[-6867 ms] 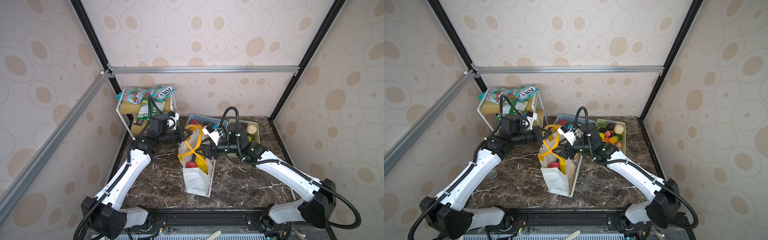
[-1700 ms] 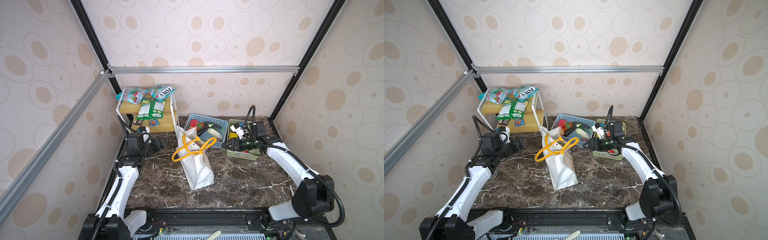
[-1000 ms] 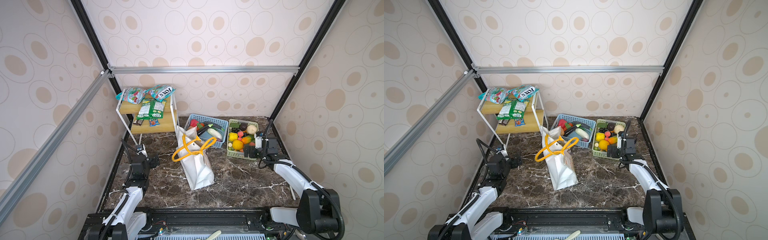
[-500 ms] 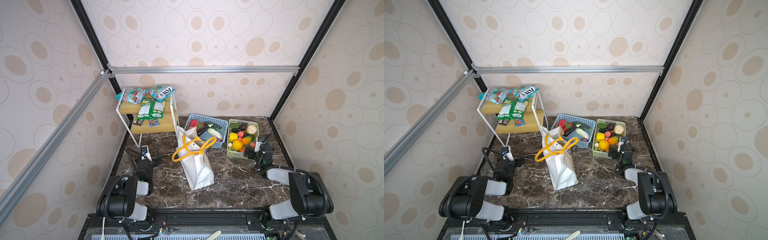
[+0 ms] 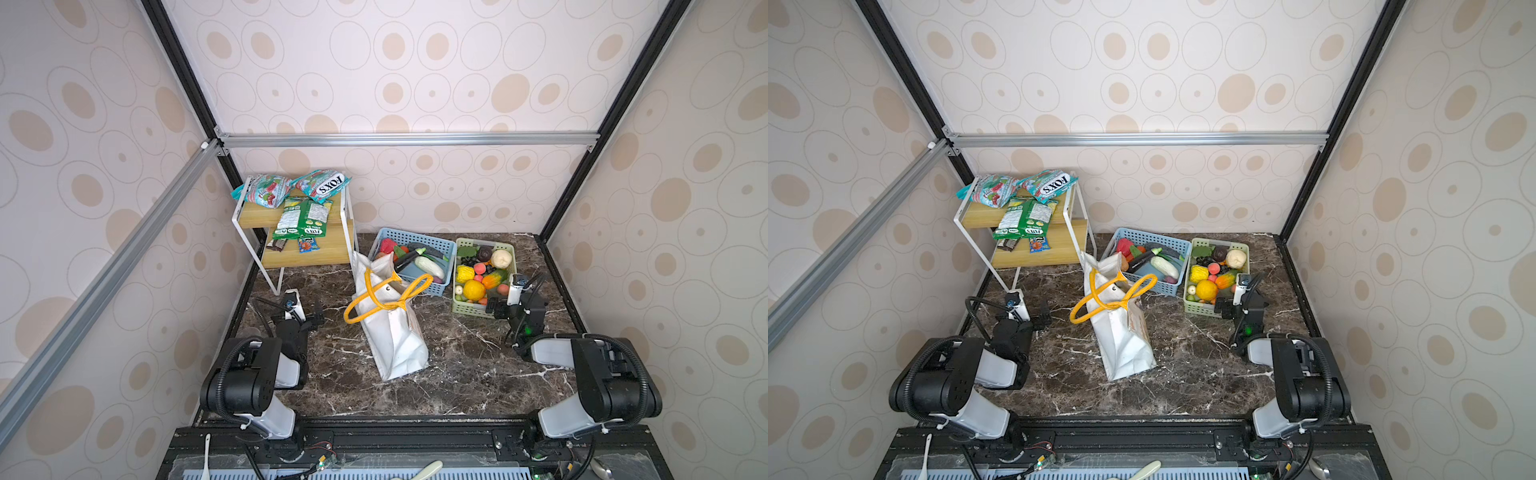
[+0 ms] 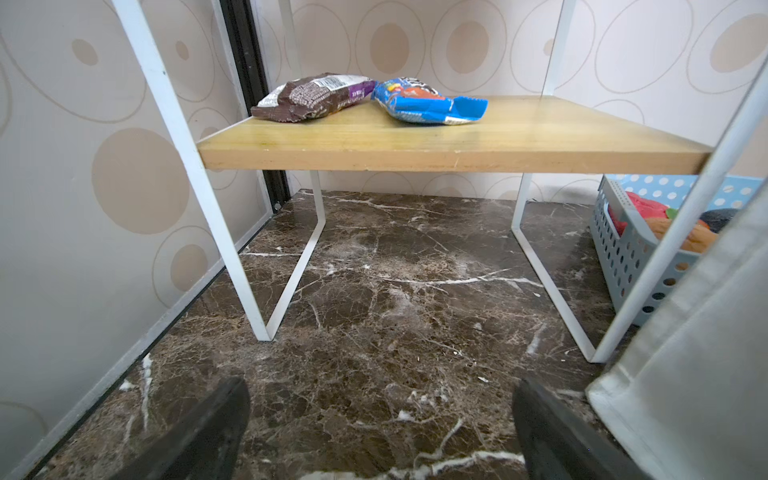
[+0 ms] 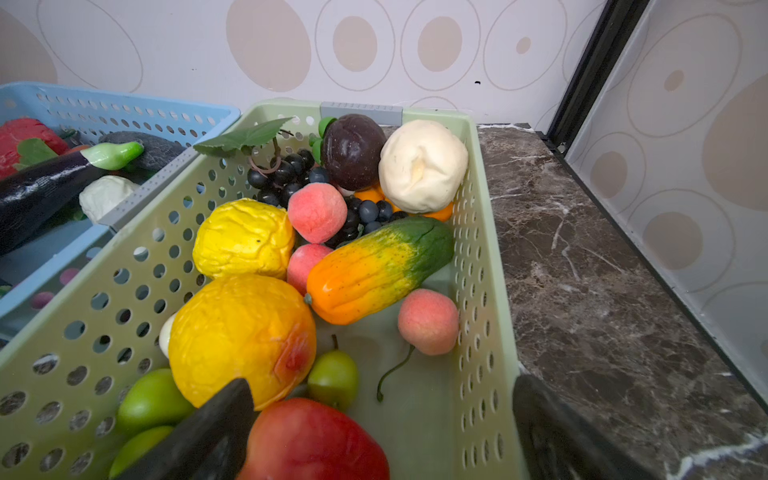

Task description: Place the food into the grocery bag and tie it

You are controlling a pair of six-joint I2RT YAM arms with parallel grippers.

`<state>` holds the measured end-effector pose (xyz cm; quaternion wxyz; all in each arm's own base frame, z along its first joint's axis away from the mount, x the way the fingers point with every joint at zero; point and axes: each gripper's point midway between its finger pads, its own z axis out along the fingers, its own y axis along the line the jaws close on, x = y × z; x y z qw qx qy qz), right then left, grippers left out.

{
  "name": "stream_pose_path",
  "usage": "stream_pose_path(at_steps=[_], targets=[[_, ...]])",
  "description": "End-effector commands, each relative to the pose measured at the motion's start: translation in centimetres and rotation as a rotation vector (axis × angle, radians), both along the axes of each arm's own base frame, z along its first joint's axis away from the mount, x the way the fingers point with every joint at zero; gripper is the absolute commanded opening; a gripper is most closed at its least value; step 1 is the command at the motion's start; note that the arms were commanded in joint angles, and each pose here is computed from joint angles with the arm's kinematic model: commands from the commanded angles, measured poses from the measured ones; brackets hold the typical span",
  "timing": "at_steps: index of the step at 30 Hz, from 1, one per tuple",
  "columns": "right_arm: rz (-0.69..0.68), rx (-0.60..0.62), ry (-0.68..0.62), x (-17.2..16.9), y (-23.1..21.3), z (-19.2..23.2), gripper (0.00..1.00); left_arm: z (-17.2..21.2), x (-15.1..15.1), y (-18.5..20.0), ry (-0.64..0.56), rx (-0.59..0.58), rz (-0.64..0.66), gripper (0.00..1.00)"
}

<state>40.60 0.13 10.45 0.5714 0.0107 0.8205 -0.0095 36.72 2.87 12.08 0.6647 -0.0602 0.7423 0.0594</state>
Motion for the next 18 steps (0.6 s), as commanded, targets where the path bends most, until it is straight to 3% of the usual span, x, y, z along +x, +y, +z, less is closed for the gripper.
stream_pose_path(at_steps=[1, 14, 18], targets=[[0.034, -0.022, 0.072, -0.7, 0.6, -2.2, 0.98, 1.1, 0.5, 0.0, -0.03, 0.032, 0.006, 0.99], [0.035, -0.021, 0.061, -0.9, 0.6, -2.0, 1.0, 1.1, 0.5, 0.0, -0.032, 0.036, 0.008, 0.99], [0.083, -0.021, -0.024, -2.3, 1.3, -1.3, 1.0, 1.1, 0.5, 0.0, -0.032, 0.036, 0.008, 0.99]])
